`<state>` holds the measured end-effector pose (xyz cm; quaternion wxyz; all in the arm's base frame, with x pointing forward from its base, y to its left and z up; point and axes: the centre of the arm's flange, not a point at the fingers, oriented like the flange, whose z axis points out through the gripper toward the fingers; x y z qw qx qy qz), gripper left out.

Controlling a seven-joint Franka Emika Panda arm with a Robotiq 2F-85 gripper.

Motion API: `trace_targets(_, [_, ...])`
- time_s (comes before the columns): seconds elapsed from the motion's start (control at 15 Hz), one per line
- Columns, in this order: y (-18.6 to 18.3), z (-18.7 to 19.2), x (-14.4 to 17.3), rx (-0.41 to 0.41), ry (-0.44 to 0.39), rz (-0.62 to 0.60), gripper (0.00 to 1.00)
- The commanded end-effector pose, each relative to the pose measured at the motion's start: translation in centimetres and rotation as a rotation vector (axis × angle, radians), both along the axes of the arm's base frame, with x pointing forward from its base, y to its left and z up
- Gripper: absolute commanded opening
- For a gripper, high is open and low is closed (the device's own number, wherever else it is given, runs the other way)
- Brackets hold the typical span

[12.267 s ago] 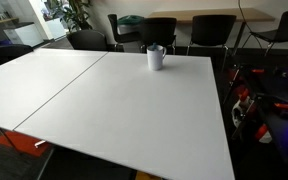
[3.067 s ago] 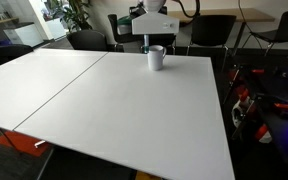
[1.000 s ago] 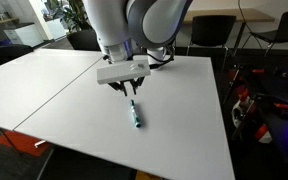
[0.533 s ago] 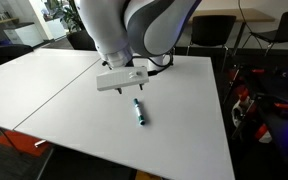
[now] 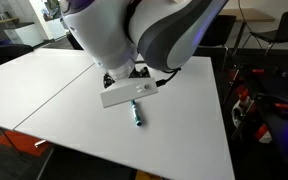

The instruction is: Take the marker out of the mug and put it on the table

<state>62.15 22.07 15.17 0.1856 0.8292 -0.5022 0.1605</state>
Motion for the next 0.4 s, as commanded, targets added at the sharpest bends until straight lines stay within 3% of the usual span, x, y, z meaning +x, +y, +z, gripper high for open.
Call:
trace_targets(0.0, [0.14,0.16,-0.04,-0.007,-0.007,0.007,1.00])
trace_targets(0.33, [0.17,0.46,-0.08,-0.014,-0.016,0.010,1.00])
